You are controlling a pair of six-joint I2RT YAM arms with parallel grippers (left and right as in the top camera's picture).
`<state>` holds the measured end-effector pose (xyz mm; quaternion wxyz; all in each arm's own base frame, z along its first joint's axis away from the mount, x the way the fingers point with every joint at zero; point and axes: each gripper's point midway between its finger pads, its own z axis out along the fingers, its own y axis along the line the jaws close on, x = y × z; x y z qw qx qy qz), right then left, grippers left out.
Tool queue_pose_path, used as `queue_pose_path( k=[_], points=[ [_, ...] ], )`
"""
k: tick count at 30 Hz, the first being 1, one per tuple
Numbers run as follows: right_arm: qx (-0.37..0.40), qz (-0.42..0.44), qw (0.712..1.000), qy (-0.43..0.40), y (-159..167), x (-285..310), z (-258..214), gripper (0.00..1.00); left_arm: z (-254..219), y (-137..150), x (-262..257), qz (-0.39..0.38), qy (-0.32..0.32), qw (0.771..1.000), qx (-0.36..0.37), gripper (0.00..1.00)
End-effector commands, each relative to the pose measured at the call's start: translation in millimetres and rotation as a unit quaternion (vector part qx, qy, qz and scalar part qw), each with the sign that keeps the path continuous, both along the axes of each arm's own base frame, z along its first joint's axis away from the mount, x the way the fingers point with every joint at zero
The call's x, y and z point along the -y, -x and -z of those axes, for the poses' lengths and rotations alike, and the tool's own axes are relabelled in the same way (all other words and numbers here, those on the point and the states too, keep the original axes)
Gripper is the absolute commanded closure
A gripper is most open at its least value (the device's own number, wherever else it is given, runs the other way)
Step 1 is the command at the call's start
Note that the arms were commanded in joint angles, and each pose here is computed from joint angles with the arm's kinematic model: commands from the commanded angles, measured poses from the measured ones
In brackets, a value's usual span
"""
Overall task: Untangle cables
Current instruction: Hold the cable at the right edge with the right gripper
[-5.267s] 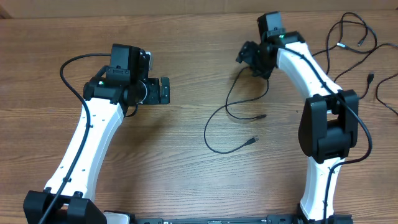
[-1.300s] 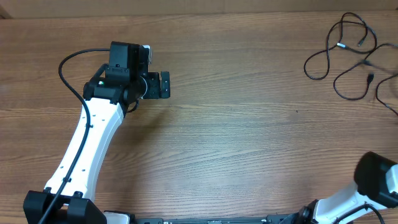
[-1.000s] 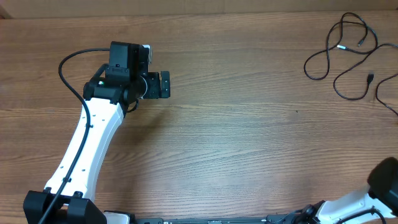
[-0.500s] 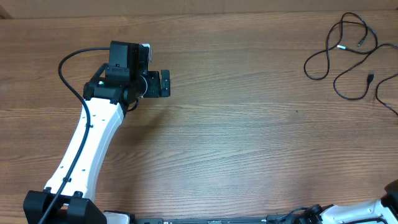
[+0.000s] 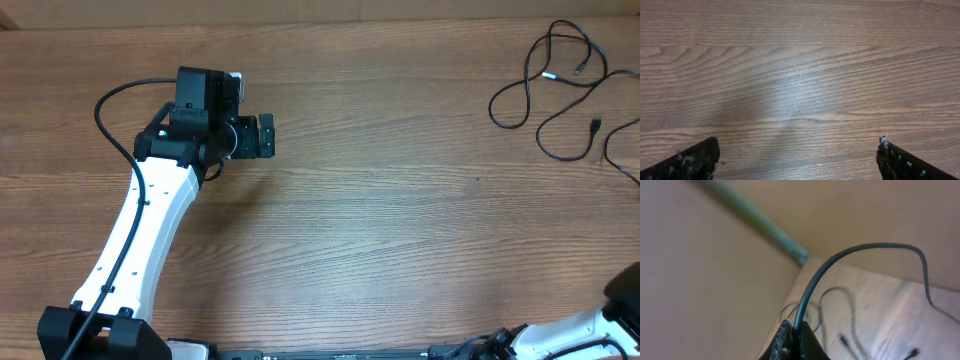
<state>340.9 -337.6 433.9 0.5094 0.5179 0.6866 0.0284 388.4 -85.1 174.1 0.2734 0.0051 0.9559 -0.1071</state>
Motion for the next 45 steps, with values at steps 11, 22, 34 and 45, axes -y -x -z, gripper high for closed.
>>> queue_pose_path(
  k=[11,22,34,45],
  points=[
    [-0.101,0.055,0.993,-0.028,29.4,-4.4,40.3,0.96,-3.0,5.0,3.8,-0.002,0.01,1.0,-0.003,0.0],
    [-0.163,0.101,0.971,-0.145,79.1,30.2,132.8,0.96,-3.7,3.7,3.3,-0.003,0.008,1.0,0.0,0.0],
    [-0.155,0.183,0.94,-0.241,141.8,68.0,215.8,0.96,-3.6,3.7,2.8,-0.002,0.006,1.0,0.001,0.0],
    [-0.158,0.208,0.919,-0.297,147.0,58.0,312.7,0.96,-5.1,1.5,3.2,-0.002,0.007,1.0,0.006,0.0]
  ],
)
